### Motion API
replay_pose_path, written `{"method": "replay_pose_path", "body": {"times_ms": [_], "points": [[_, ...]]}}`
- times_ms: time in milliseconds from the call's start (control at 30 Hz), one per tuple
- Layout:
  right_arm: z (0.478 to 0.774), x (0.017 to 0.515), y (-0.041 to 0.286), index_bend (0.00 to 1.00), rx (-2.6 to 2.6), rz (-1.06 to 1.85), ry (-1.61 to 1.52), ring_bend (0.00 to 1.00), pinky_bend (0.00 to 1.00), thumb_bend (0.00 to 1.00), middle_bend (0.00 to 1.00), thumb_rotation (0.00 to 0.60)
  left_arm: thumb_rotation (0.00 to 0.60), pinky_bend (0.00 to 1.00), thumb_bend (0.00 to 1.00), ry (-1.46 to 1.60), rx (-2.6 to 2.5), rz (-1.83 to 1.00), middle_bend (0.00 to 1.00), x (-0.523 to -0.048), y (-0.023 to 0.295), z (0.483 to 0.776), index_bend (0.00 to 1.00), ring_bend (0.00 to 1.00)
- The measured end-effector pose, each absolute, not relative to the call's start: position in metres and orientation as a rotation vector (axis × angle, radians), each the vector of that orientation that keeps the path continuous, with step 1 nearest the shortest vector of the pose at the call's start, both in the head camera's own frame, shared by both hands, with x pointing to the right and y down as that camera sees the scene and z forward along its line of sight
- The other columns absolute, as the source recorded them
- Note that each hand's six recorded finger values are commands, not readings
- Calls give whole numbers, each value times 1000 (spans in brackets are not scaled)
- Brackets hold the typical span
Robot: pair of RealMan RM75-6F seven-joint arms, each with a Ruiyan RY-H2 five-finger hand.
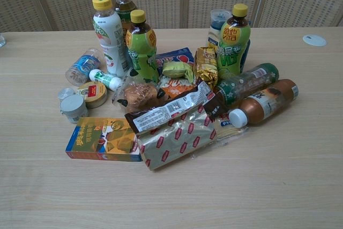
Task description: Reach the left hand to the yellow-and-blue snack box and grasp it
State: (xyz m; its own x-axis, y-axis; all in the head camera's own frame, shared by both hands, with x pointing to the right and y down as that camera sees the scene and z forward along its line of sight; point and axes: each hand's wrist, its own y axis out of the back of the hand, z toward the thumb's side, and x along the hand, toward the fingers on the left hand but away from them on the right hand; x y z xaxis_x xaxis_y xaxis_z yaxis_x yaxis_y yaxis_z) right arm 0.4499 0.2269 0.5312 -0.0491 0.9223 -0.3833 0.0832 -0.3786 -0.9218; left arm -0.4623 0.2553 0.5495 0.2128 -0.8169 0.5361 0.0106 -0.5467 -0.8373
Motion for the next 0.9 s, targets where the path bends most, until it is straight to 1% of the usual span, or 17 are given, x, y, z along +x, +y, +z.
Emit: {"method": "replay_pose_path", "body": {"times_ms": [233,433,633,900], "points": [[528,449,224,0,-1469,1491,-1083,0,0,0,0,583,600,0,0,692,-1766,-1413,0,-448,248,562,36,0],[525,449,223,0,-1480,1483,-1101,0,0,0,0,585,600,0,0,617,-1802,-1391,0,-423,244,576,35,0],[525,449,224,0,-1489,1480,-1107,0,0,0,0,585,600,0,0,494,-1847,-1348,0,-380,243,595,33,0],[526,451,224,0,-1503,1484,-1116,0,0,0,0,585,600,0,0,399,-1925,-1362,0,-328,244,634,33,0]]}}
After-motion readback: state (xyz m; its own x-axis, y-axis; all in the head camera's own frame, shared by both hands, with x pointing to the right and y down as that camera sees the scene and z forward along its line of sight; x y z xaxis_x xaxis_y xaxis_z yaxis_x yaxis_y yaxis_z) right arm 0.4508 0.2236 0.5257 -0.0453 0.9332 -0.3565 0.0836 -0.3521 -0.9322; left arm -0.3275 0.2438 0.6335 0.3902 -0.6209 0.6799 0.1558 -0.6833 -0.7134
